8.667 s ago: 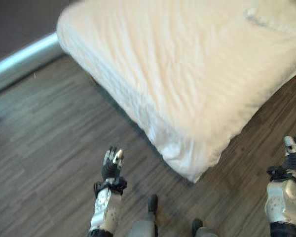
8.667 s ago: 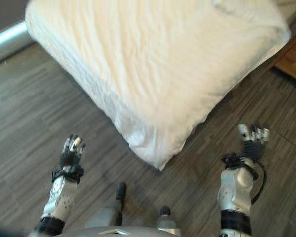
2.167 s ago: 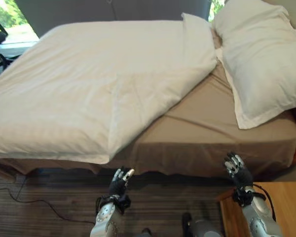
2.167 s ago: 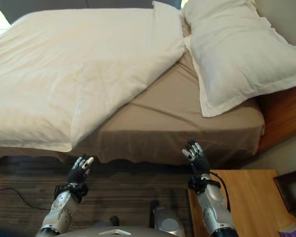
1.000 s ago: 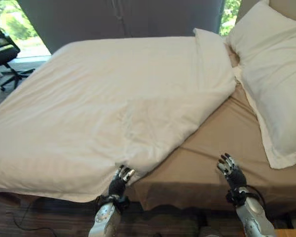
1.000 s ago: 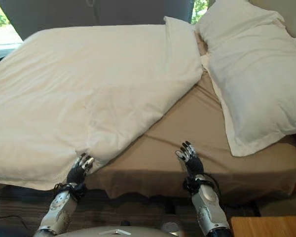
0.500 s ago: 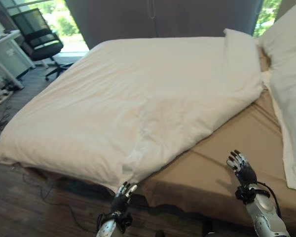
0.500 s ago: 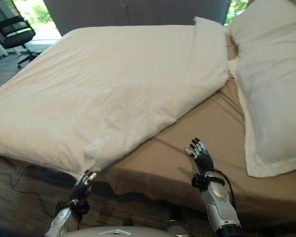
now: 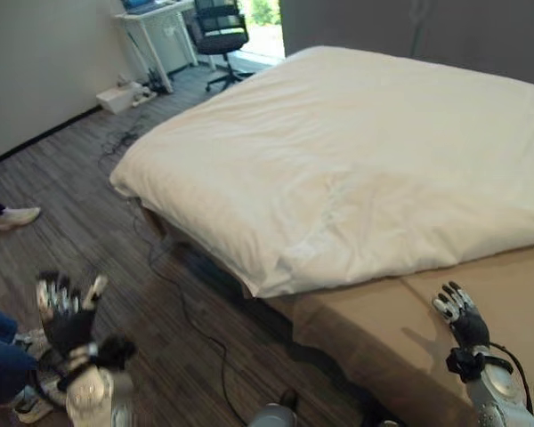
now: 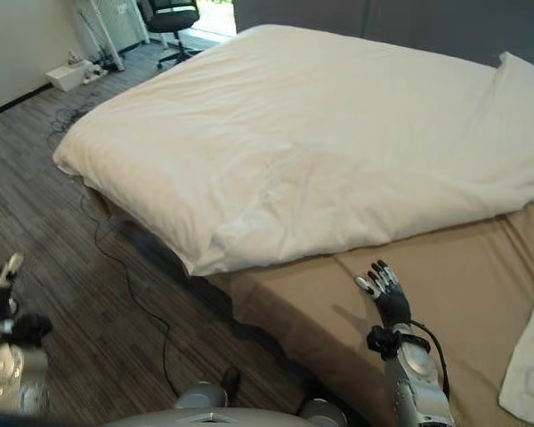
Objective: Making the bed.
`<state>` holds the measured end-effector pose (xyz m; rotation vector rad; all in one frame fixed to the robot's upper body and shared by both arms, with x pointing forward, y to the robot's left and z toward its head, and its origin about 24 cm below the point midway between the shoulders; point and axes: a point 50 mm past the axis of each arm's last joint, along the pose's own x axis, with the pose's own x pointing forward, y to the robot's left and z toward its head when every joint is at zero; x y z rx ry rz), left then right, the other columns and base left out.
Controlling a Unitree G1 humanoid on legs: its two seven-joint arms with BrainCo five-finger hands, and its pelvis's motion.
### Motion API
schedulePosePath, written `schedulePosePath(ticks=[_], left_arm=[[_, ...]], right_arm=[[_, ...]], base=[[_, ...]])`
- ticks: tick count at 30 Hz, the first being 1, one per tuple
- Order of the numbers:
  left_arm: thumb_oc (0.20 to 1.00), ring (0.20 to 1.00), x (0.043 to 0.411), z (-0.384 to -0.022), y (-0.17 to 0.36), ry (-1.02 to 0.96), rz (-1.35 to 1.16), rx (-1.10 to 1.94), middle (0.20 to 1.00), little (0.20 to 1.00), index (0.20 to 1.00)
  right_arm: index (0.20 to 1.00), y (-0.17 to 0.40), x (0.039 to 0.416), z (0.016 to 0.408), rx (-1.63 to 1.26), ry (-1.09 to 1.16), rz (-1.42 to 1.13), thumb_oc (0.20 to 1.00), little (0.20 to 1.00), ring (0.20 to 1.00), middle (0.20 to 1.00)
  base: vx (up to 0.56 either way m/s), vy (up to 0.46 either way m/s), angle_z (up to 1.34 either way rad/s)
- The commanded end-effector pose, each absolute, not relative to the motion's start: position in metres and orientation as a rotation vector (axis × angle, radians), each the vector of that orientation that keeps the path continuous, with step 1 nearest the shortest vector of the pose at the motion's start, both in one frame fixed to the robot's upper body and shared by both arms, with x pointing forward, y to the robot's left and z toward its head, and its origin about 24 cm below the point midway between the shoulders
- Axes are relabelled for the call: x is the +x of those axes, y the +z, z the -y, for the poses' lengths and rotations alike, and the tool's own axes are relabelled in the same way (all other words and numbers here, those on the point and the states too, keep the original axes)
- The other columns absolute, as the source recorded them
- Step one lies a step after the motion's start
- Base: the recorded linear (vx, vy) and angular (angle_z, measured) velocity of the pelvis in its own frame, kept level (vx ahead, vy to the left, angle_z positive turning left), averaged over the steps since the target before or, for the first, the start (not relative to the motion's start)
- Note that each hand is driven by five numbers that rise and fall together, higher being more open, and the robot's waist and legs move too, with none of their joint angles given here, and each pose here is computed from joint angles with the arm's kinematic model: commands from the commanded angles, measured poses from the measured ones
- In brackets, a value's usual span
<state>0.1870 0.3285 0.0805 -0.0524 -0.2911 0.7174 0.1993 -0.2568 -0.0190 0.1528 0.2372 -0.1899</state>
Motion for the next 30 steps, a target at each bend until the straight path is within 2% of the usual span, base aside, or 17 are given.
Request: schedulePosePath(ticks=[1, 11, 21, 30], left_arm=[[1.0, 1.0, 0.205, -0.348, 0.126, 0.688, 0.476, -0.01, 1.0, 1.0, 1.0], [1.0, 1.0, 0.252, -0.354, 0.163, 0.536, 0.477, 0.121, 1.0, 1.0, 1.0], [1.0, 1.0, 0.289, -0.372, 0.148, 0.464, 0.2, 0.209, 1.0, 1.0, 1.0], [1.0, 1.0, 0.298, -0.412, 0.152, 0.635, 0.066, 0.146, 1.0, 1.0, 1.0]], right_arm=[[1.0, 0.004, 0.228, 0.241, 0.133, -0.072, -0.112, 1.0, 1.0, 1.0, 1.0], [1.0, 0.003, 0.22, 0.239, 0.145, -0.042, -0.124, 1.0, 1.0, 1.0, 1.0], [1.0, 0.004, 0.215, 0.249, 0.175, -0.107, -0.111, 1.0, 1.0, 1.0, 1.0], [1.0, 0.006, 0.21, 0.288, 0.224, -0.327, -0.08, 1.0, 1.0, 1.0, 1.0]], base=[[0.04, 0.11, -0.38], [0.05, 0.086, -0.46], [0.04, 0.092, -0.35], [-0.04, 0.086, -0.46]])
